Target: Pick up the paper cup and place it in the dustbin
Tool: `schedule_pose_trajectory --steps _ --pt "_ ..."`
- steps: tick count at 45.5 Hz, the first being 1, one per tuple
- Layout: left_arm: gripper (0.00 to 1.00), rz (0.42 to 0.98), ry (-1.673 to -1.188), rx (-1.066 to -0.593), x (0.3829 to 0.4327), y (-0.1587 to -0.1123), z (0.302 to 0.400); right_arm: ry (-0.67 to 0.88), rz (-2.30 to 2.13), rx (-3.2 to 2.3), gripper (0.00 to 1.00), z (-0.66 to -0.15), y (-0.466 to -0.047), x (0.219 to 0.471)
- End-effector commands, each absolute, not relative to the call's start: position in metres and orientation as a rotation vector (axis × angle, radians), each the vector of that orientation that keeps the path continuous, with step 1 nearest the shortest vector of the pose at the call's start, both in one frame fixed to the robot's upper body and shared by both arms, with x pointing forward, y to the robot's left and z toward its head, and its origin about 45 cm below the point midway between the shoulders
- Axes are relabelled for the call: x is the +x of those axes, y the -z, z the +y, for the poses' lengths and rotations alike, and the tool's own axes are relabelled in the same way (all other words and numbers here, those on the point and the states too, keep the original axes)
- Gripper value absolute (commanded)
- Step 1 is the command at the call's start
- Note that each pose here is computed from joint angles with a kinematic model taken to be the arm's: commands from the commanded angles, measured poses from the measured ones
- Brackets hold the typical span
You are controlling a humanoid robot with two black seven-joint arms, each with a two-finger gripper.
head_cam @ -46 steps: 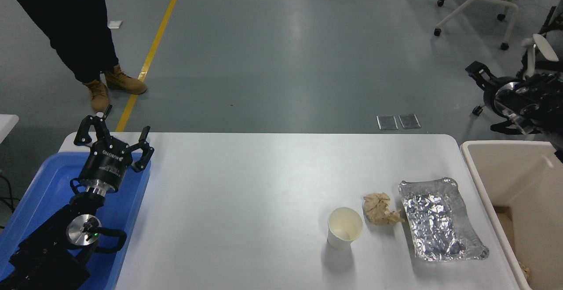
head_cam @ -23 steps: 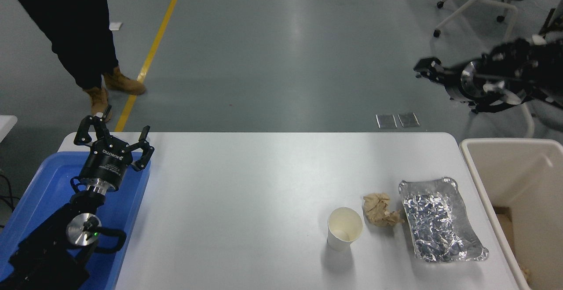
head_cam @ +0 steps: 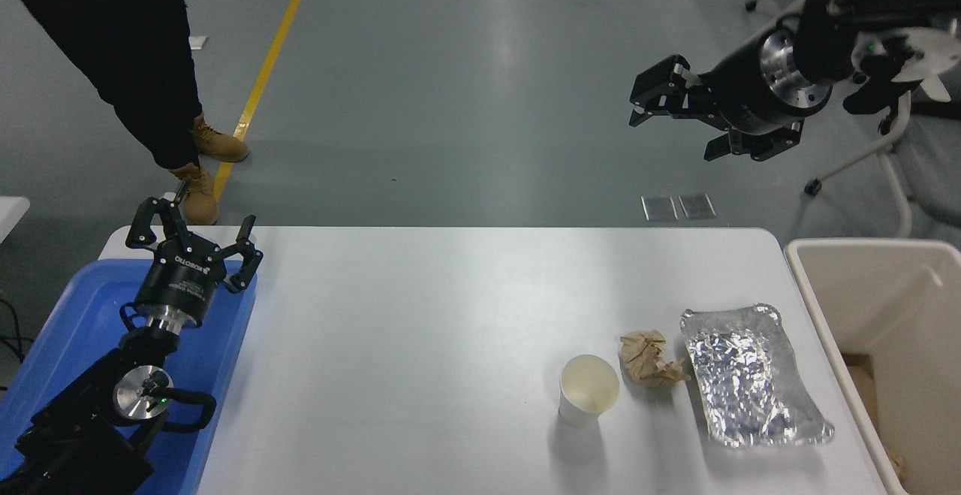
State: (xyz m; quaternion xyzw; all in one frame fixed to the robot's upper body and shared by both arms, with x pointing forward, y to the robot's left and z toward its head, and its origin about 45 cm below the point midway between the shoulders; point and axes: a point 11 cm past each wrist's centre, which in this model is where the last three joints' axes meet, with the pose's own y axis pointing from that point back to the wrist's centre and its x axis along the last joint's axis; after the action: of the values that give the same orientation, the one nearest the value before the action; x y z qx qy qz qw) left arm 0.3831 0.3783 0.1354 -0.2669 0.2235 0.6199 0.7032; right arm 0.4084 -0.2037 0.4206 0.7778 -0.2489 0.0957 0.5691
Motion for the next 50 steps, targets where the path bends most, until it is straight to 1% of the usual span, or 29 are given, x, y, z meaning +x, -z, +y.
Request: schedule_pose_trajectory --steps 1,4,5,12,20,26,27,31,43,44,48,50 --pt "0.98 0.498 -1.381 -0.593 0.383 -0.1351 0.3787 -0.259 -0.456 1.84 1.0 -0.174 -0.43 0.39" --pt "0.98 0.496 -1.38 -0.593 0.3831 -0.1357 0.379 -0.247 -0.429 1.823 1.0 -0.171 -0.42 0.388" --pt "0.98 0.497 -1.382 -0.591 0.383 -0.135 0.3787 -0.242 -0.419 1.818 1.0 -0.171 -0.416 0.387" --pt "0.98 0.496 -1.382 -0.593 0.3831 -0.1356 0.3791 -0.208 -0.343 1.787 1.0 -0.163 -0.389 0.38" --pt "0.98 0.496 -1.382 -0.59 0.383 -0.1352 0.3794 -0.167 -0.274 1.762 1.0 -0.158 -0.36 0.373" --pt "0.98 0.498 -1.382 -0.593 0.383 -0.135 0.3788 -0.108 -0.208 1.74 1.0 -0.156 -0.323 0.365" --pt "0.98 0.496 -1.382 -0.593 0.3831 -0.1356 0.3791 -0.095 -0.203 1.739 1.0 -0.157 -0.317 0.363" --pt "0.98 0.496 -1.383 -0.592 0.383 -0.1353 0.3795 -0.041 -0.17 1.723 1.0 -0.165 -0.288 0.356" --pt "0.98 0.498 -1.379 -0.594 0.3831 -0.1354 0.3783 -0.059 -0.138 1.637 1.0 -0.194 -0.218 0.342" --pt "0.98 0.496 -1.383 -0.592 0.383 -0.1353 0.3795 -0.067 -0.135 1.631 1.0 -0.196 -0.213 0.341" --pt "0.98 0.496 -1.382 -0.593 0.3831 -0.1356 0.3791 -0.067 -0.117 1.619 1.0 -0.199 -0.196 0.334" --pt "0.98 0.498 -1.382 -0.593 0.383 -0.135 0.3788 -0.057 -0.105 1.622 1.0 -0.198 -0.189 0.33"
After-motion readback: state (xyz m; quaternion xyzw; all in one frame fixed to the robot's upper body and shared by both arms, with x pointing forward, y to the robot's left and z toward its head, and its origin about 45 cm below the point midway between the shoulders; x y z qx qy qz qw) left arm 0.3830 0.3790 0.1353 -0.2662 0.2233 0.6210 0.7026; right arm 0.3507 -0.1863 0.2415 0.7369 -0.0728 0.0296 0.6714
